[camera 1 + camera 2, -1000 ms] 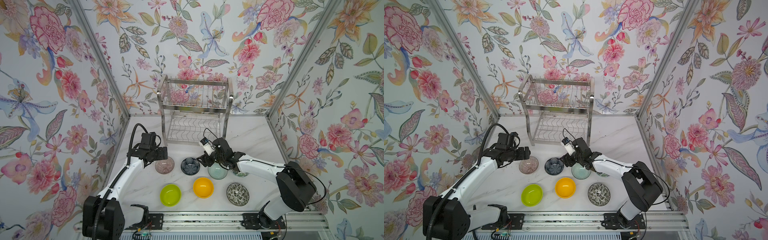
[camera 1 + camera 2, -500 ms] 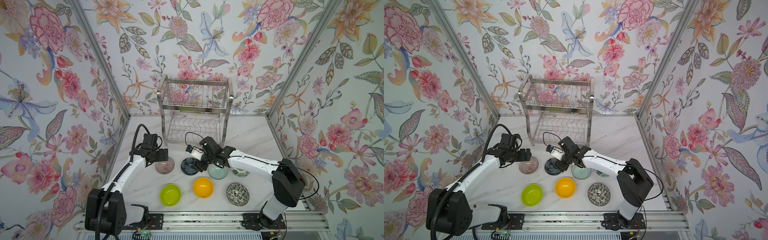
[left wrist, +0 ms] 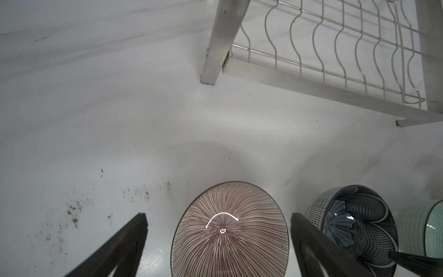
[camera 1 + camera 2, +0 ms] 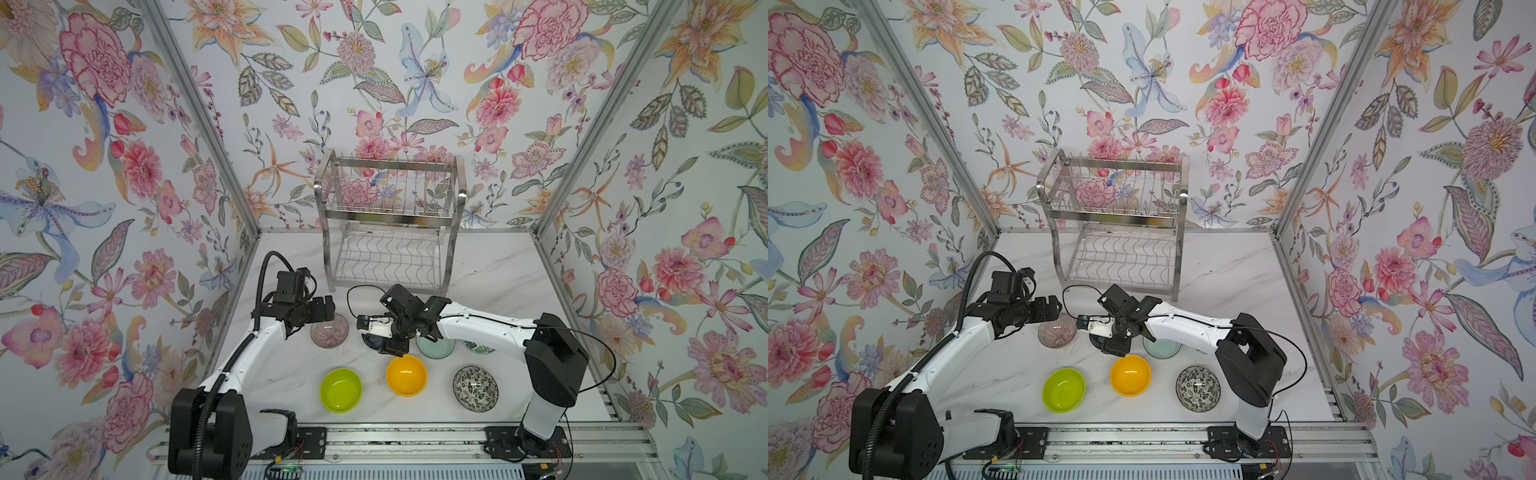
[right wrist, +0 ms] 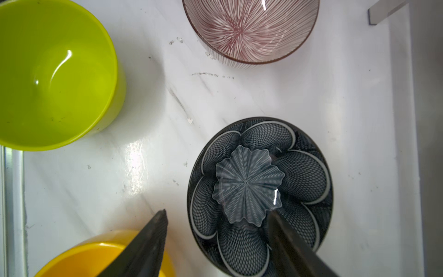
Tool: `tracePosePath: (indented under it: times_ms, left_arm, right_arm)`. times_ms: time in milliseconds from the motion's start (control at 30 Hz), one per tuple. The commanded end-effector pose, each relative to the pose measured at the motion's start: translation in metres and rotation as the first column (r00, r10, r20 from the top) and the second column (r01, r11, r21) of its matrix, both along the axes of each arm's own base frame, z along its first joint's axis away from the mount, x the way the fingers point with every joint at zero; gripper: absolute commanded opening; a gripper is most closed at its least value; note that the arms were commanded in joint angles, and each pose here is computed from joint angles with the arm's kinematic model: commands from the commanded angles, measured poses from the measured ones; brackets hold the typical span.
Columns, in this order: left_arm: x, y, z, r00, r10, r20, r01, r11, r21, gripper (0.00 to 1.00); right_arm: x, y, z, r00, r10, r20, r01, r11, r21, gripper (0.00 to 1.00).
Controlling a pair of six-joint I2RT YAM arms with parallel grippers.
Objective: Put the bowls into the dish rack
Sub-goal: 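Lower the right gripper over the black-and-white patterned bowl, then grip the black-and-white bowl's rim with the right gripper and tilt it up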
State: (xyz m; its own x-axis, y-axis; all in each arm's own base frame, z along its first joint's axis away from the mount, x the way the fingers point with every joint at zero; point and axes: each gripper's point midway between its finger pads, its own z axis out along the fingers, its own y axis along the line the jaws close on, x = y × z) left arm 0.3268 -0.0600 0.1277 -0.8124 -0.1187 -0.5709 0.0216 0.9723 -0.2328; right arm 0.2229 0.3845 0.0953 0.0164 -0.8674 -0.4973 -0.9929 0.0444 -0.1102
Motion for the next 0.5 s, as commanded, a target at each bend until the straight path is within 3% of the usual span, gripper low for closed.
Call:
tracePosePath:
  times_ms: [0, 233, 467]
  left_arm:
    - [0.000, 0.004, 0.008, 0.999, 0.027, 0.038, -0.026, 0.999, -0.034, 0.96]
    - [0.001, 0.020, 0.015, 0.994, 0.088, 0.070, -0.089, 0.996, 0.006, 0.96]
    - [-0.001, 0.033, 0.017, 0.986, 0.147, 0.079, -0.151, 0.987, 0.047, 0.96]
  right_arm:
    - [-0.006, 0.003, -0.007, 0.999, 0.036, 0.008, -0.036, 0.998, -0.058, 0.66]
    - [-0.015, 0.011, -0.010, 0.998, 0.059, 0.009, -0.059, 0.995, -0.079, 0.59]
    - [-0.014, 0.016, -0.022, 0.999, 0.025, 0.020, -0.022, 0.991, -0.129, 0.46]
